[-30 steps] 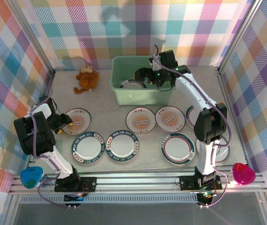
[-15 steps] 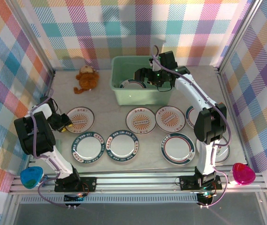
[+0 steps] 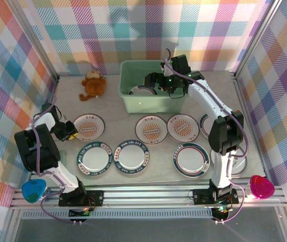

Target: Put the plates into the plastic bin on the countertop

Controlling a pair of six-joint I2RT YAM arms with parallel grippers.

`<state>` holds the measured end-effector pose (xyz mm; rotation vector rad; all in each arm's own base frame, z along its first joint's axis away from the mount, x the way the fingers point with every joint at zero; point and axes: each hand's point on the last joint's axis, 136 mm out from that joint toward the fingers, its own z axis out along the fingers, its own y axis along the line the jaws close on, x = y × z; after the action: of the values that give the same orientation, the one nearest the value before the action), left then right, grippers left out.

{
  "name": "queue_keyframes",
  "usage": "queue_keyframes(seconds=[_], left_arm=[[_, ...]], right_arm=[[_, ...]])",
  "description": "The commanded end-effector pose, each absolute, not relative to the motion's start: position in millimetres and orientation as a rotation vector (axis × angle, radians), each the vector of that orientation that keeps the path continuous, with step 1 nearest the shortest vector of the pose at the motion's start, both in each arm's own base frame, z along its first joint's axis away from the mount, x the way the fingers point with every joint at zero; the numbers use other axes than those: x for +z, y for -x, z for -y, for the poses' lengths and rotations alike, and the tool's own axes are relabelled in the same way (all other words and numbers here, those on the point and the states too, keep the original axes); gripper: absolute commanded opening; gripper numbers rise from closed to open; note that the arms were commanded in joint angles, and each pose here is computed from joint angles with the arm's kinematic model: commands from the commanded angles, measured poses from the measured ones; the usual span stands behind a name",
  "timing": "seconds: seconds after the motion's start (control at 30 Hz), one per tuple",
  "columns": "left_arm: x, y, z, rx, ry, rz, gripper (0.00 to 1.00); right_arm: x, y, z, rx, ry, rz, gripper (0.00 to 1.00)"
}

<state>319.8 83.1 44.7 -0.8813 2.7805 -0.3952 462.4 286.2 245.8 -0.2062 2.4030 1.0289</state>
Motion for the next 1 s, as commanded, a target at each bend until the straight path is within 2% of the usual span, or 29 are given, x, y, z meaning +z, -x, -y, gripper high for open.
queue_keyframes(seconds=[0.0,0.4,0.67,0.97], left_arm=[[54,-313,-76,-0.397,0.884,-2.772,0.14],[102,-337,-45,-0.470,0.776,-2.637,0.00],[142,-350,-28,-0.531,0.722,-2.531,0.00],[236,-359,-17,-0.559,0.640,-2.283,0.00]], right_arm=[[272,-457,-287,1.045,0.237,-2.340,1.00],[281,-454,-287,1.035,0.272,-2.337,1.00],[287,-450,-286,1.042,0.296,-2.327,1.00],[304,-435,-289,1.137,0.347,-2.295,1.00]])
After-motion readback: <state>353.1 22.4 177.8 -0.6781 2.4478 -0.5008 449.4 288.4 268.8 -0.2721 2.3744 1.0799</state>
